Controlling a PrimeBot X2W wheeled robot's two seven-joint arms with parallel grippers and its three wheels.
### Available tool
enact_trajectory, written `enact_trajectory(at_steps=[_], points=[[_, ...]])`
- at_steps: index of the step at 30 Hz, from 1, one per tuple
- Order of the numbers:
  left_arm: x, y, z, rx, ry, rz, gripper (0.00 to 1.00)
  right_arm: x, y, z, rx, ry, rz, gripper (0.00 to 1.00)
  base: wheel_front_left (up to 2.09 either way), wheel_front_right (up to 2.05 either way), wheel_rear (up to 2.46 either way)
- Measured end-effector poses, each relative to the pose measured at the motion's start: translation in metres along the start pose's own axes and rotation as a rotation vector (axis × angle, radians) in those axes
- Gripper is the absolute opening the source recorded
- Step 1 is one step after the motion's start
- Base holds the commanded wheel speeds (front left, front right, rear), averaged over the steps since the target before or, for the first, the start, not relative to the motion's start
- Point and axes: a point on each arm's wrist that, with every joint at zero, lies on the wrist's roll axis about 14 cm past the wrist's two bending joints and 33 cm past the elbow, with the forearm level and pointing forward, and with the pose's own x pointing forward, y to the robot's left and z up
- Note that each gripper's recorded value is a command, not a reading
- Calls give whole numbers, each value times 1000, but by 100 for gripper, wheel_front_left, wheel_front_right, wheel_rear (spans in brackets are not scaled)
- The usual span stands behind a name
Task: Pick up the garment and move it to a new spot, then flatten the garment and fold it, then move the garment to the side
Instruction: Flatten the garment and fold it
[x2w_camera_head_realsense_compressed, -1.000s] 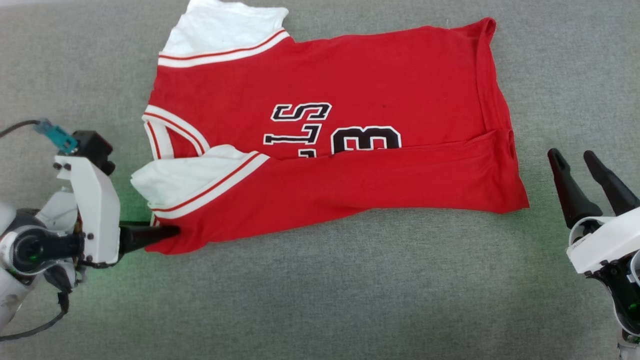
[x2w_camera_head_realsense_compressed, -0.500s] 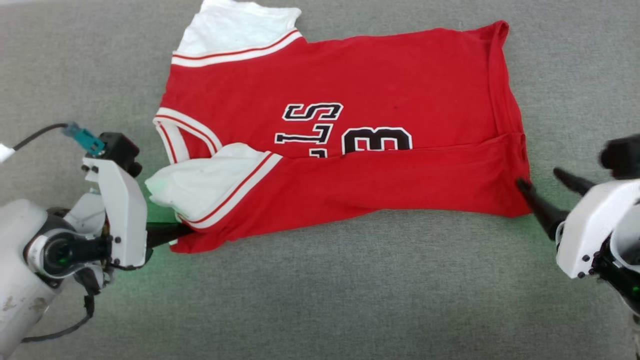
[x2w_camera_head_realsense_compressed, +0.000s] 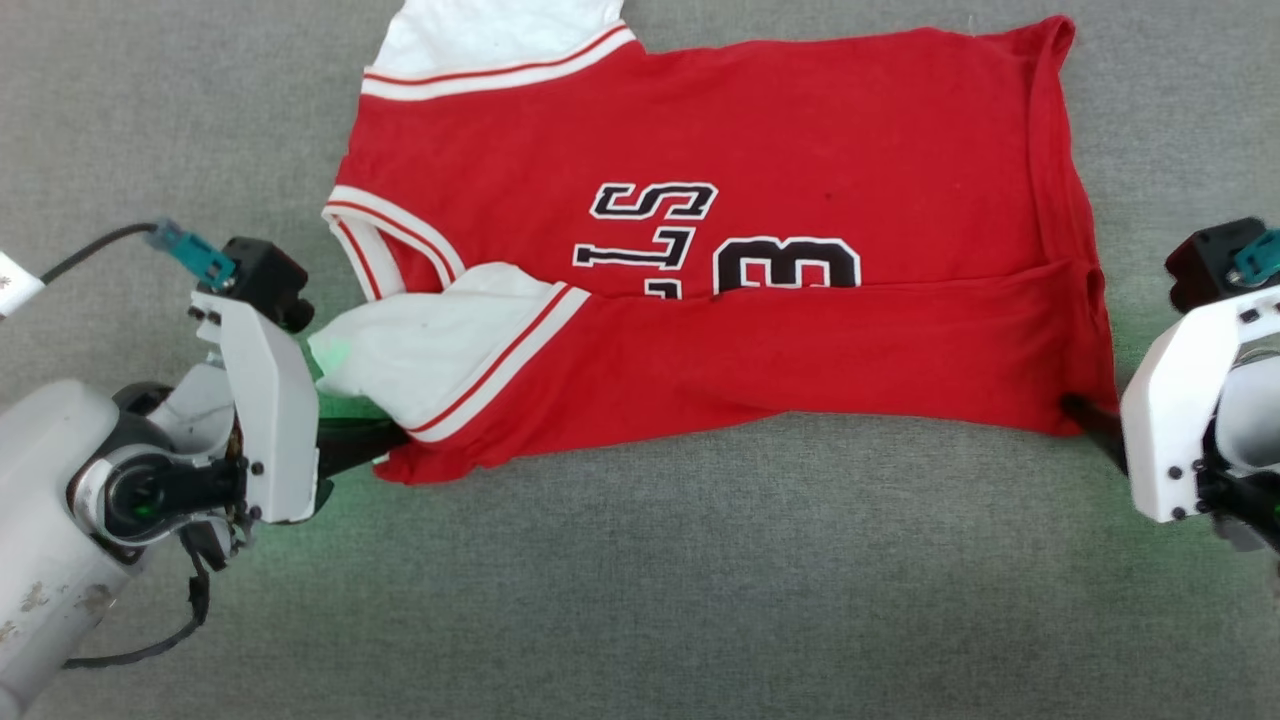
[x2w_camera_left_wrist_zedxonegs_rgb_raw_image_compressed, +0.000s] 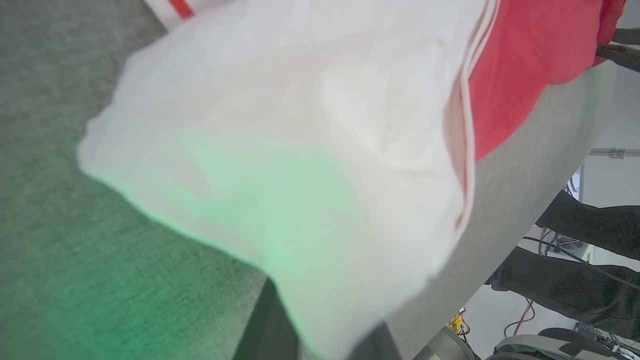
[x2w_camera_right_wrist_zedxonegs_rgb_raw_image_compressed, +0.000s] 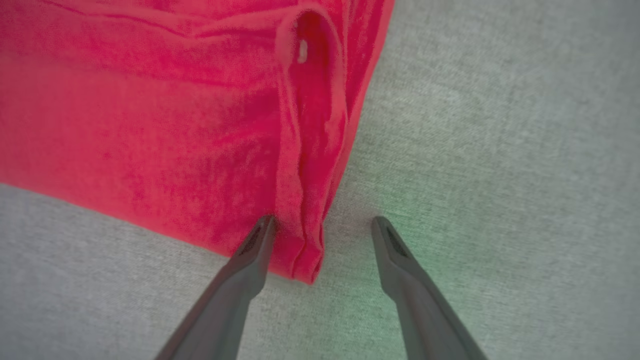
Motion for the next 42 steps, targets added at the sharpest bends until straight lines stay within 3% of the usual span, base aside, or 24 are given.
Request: enact_trajectory(at_steps=[4,5,6,8,9,23,42], points=[[2,2,1,-4,-14,-2,0,11,8,-8,16,30,34,100,0,0,0],[3,3,1,-5,-16,-2,0,12,8,-8,19,30,36,87,0,0,0],[3,3,1,-4,-17,-2,0,13,9,-8,20,28,38,46,0,0,0],[3,3,2,-3,-20,-2,0,14,10,-7,22,13,44,9,0,0,0],[3,3,2,-1,-22,-2,0,14,10,-7,25,8,45,0,0,0,0],[-16,-9,6,5,-143,-19,0,4,19,-3,53,-94,90,0,0,0,0],[-51,-32,-64,23,-159,-57,0,-38,16,-67,74,-45,77,0,0,0,0]])
